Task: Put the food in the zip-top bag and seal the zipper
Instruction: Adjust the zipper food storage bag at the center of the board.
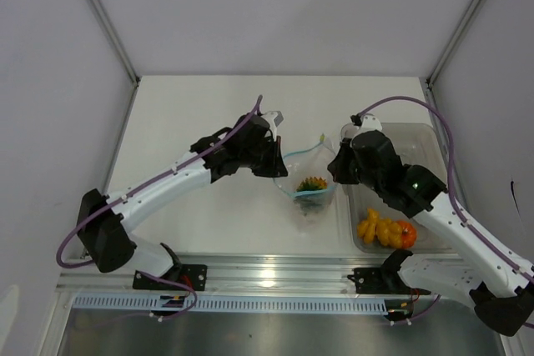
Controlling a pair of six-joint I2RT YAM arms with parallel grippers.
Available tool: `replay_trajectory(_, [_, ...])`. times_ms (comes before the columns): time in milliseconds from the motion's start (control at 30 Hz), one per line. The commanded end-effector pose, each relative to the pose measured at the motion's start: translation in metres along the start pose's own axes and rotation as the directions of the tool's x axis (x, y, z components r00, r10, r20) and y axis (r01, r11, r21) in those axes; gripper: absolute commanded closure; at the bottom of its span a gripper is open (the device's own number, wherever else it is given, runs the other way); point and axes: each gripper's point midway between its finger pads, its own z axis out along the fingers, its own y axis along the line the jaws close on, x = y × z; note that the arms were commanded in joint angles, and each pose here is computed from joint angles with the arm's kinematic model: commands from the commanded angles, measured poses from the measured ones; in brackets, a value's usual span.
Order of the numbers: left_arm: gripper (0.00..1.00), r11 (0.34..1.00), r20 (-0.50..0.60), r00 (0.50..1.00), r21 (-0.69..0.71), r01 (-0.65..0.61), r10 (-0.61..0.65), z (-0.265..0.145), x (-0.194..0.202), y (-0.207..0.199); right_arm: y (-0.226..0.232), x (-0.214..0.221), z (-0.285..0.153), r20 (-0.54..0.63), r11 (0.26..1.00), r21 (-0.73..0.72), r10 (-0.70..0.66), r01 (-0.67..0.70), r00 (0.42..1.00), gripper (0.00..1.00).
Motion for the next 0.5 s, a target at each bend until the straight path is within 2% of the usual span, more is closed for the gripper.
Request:
replay_trajectory(0, [1.0, 0.998, 0.164, 0.985, 0.002, -0.057, 0.056, -0.03, -0.028, -0.004, 0.04, -0.052, -0.032, 0.182, 0.981, -0.176, -0.046, 0.079, 0.982, 1.0])
replay_trajectory(67, [1.0, 0.996, 0.213, 0.974, 0.016, -0.087, 0.082, -0.042, -0.039, -0.011, 0.048, -0.061, -0.035, 0.209, 0.971, -0.199, -0.093, 0.135, 0.973, 1.0])
replay_trajectory(267, [0.99, 0.994, 0.219, 0.971, 0.026, -0.108, 0.1, -0.05, -0.035, -0.012, 0.088, -0.054, -0.046, 0.214, 0.915, -0.33, -0.168, 0.233, 0.962, 1.0])
replay_trajectory(333, [0.99, 0.992, 0.214, 0.971, 0.039, -0.117, 0.106, -0.045, -0.03, -0.01, 0.105, -0.032, -0.045, 0.175, 0.871, -0.419, -0.2, 0.257, 0.964, 0.86])
replay_trajectory(367, [0.99, 0.99, 0.195, 0.974, 0.058, -0.127, 0.113, -0.042, -0.026, -0.012, 0.105, -0.028, -0.042, 0.159, 0.872, -0.421, -0.199, 0.248, 0.967, 0.75])
replay_trajectory(400, [0.99, 0.988, 0.171, 0.976, 0.06, -0.143, 0.131, -0.036, -0.019, -0.009, 0.103, -0.023, -0.038, 0.138, 0.877, -0.413, -0.204, 0.244, 0.969, 0.56])
replay_trajectory(467, [0.99, 0.987, 0.138, 0.981, 0.066, -0.149, 0.139, -0.029, -0.013, -0.008, 0.095, -0.014, -0.026, 0.099, 0.898, -0.378, -0.203, 0.226, 0.974, 0.39])
